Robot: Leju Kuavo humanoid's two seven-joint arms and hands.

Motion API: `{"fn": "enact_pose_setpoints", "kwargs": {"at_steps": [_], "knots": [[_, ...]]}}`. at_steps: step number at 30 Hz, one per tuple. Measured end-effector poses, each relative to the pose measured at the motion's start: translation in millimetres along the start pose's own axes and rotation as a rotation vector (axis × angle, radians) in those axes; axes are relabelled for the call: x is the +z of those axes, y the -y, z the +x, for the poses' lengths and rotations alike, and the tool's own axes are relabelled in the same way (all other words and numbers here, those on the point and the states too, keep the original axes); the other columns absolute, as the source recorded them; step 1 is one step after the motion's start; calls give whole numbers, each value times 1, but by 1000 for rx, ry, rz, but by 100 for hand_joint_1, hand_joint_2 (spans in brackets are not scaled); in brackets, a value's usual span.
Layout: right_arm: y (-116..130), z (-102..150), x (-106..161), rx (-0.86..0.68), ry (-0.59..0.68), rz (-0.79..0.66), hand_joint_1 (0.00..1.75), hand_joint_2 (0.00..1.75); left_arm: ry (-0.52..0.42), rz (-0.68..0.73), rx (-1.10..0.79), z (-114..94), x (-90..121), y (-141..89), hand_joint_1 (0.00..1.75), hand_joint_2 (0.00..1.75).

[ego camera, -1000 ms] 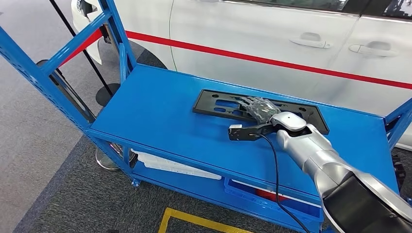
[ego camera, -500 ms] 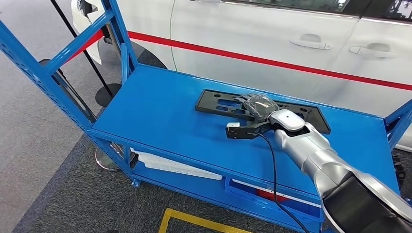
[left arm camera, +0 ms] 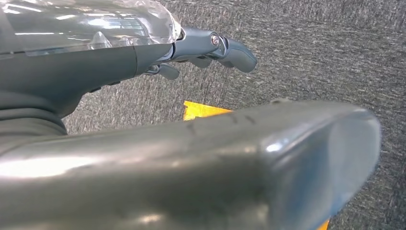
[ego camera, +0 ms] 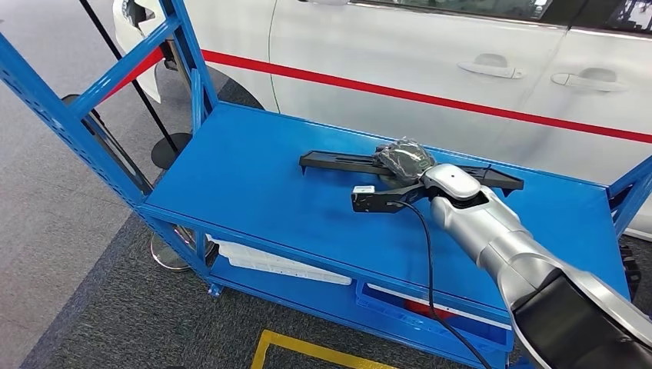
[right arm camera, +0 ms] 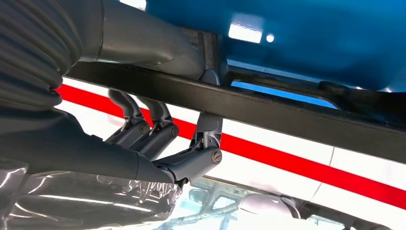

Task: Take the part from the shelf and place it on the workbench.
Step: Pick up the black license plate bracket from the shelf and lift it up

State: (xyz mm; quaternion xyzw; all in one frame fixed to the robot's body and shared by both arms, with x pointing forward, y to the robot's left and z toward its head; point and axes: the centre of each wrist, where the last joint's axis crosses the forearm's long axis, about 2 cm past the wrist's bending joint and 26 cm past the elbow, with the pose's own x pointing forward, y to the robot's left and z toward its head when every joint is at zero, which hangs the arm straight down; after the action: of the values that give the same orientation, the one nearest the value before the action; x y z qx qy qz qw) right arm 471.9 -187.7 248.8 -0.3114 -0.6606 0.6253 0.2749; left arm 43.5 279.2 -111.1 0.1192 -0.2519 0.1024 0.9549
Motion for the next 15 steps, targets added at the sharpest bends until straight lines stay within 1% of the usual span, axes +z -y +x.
{"fn": "enact_pose_setpoints", "kwargs": {"at_steps": [15], "knots": [[4,5,-3,4,15,-40,175,175,2,8,1,0,0,0,0,0]]}}
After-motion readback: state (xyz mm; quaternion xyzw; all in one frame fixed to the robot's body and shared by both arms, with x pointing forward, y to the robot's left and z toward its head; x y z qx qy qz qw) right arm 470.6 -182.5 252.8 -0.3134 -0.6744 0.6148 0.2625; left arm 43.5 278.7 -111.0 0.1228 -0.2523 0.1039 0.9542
